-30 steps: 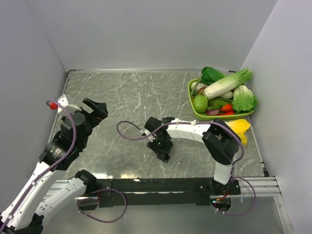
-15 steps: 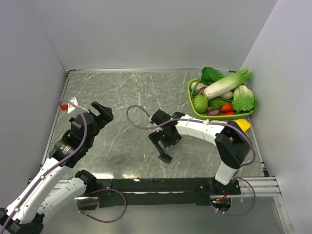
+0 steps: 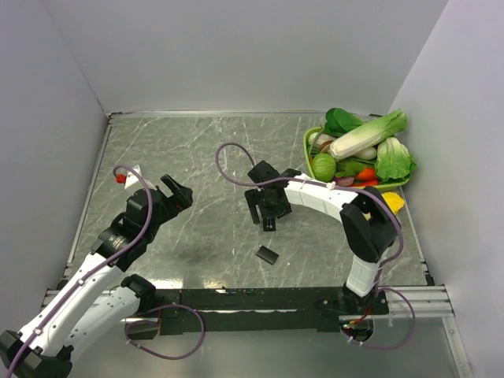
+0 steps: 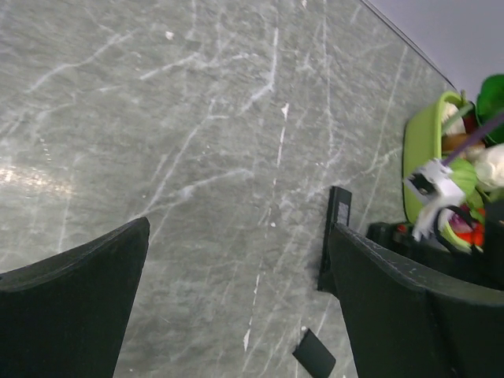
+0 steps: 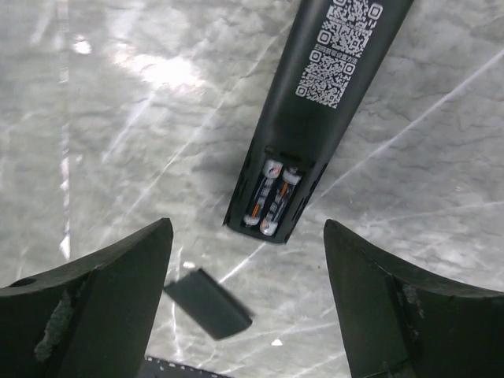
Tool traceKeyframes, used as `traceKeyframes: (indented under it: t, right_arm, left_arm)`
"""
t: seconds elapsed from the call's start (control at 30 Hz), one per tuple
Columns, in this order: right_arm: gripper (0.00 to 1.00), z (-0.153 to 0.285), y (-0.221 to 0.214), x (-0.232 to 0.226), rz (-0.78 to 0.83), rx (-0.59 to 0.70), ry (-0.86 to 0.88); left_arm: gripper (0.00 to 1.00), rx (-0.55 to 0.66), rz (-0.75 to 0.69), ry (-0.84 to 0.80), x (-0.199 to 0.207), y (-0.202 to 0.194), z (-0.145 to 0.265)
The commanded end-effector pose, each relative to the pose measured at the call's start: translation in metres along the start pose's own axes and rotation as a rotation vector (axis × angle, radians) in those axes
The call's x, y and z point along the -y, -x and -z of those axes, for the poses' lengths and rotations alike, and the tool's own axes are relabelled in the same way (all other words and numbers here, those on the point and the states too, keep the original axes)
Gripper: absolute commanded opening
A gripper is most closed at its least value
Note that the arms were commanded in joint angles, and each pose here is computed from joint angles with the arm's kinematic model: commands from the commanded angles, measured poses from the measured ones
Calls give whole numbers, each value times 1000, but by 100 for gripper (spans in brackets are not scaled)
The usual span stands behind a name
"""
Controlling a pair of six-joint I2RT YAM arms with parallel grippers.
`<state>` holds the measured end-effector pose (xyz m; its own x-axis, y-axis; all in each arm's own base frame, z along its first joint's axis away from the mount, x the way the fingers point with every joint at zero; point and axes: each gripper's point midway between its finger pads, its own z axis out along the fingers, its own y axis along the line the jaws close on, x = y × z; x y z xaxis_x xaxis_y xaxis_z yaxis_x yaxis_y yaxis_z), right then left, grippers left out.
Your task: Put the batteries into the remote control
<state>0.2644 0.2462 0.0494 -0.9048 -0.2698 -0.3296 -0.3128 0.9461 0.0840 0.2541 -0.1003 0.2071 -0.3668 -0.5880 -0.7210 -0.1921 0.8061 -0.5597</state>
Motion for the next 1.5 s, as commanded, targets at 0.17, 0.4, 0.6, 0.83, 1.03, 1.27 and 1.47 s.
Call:
traceKeyframes:
  t: [0.17, 0.4, 0.6, 0.83, 1.03, 1.27, 1.47]
  right_arm:
    - [78, -24, 5, 7, -64, 2, -59]
    - [60, -34, -6, 7, -36, -34, -50]
    - [27, -32, -9, 8, 12, -28, -27]
    - [29, -29, -13, 2, 96, -26, 16]
    - [57, -12, -3, 7, 21, 42, -14]
    - [65, 11, 22, 3, -60, 149, -9]
    - [73, 2, 22, -9, -114, 119, 33]
  left_arm:
    - [99, -72, -28, -110, 20, -15, -9]
    - [97, -95, -22, -116, 20, -20, -12]
    - [97, -143, 15, -175, 25, -33, -18]
    - [97, -196, 97, -225, 21, -49, -26]
    - [97, -197, 115, -223, 20, -47, -24]
    - [97, -188, 103, -227, 21, -41, -18]
    - [97, -157, 90, -204, 17, -34, -19]
